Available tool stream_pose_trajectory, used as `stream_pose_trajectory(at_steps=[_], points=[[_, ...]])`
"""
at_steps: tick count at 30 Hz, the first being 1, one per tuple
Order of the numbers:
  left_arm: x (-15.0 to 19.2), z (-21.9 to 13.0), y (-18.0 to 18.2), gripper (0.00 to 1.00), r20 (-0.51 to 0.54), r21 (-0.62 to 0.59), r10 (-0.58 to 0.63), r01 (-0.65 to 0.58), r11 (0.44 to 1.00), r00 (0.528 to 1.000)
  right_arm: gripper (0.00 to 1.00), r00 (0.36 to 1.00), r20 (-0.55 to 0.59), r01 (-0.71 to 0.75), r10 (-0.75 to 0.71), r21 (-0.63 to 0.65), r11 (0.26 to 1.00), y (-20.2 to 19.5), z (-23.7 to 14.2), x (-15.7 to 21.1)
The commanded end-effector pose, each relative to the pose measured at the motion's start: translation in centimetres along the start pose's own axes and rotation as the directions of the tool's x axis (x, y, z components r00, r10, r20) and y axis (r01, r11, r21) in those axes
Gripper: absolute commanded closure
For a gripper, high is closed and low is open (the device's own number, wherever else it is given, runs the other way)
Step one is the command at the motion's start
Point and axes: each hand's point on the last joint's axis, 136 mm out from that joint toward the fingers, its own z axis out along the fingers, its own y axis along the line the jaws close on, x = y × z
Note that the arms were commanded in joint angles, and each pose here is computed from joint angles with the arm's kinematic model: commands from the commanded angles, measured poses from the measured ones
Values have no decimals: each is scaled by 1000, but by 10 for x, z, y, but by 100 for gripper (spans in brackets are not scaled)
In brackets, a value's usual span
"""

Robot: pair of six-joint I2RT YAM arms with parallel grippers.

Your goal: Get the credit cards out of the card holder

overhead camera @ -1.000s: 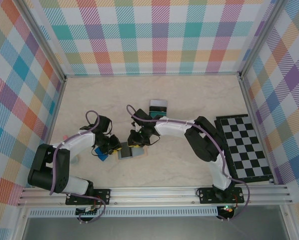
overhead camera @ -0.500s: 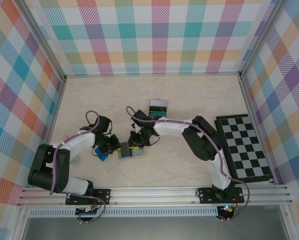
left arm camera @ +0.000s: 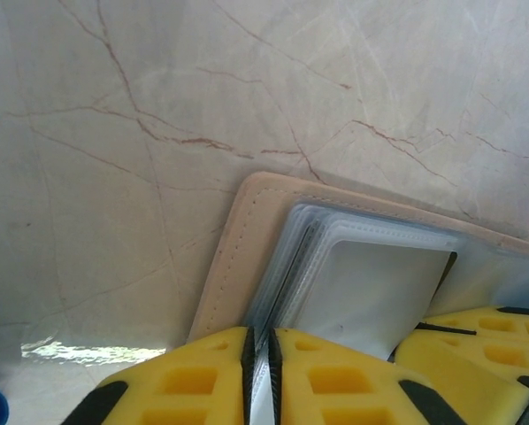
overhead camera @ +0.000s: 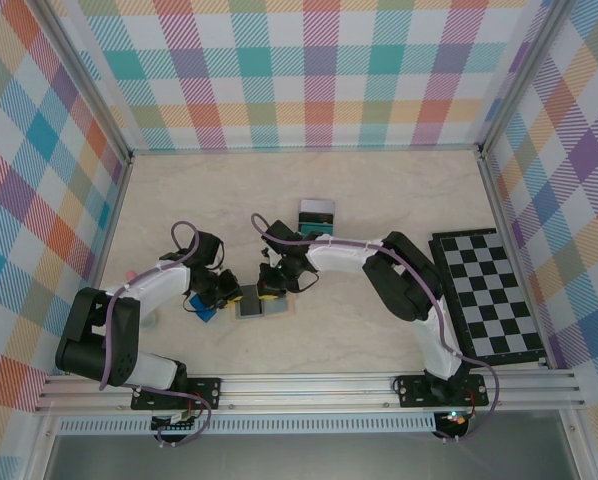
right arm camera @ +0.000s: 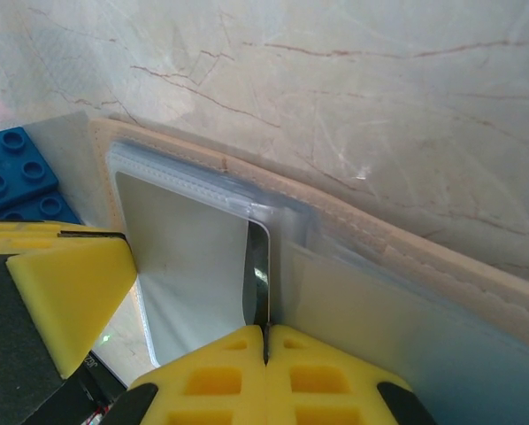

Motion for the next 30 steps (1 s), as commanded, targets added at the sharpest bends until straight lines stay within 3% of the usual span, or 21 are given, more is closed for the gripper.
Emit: stream_pose_trajectory(at_steps=[1, 12, 17, 22, 30], points=[[3, 0, 14, 80, -5, -46, -9, 9, 999, 1000, 97, 999, 30, 36, -36, 28, 999, 3, -10, 2], [-4, -17, -1, 79, 26, -14, 43, -42, 999, 999, 97, 998, 66, 15, -23, 120, 993, -16, -24, 6], [-4, -33, -27, 79, 27, 87, 89, -91, 992, 996, 97, 998, 57, 20, -25, 100, 995, -12, -22, 6], [5, -26, -44, 83, -28, 194, 99, -92, 977, 995, 96, 999, 48, 15, -19, 97, 995, -13, -17, 6], [12, -2, -23, 89, -82, 94, 79, -71, 993, 994, 93, 999, 32, 7, -10, 89, 996, -16, -12, 6]])
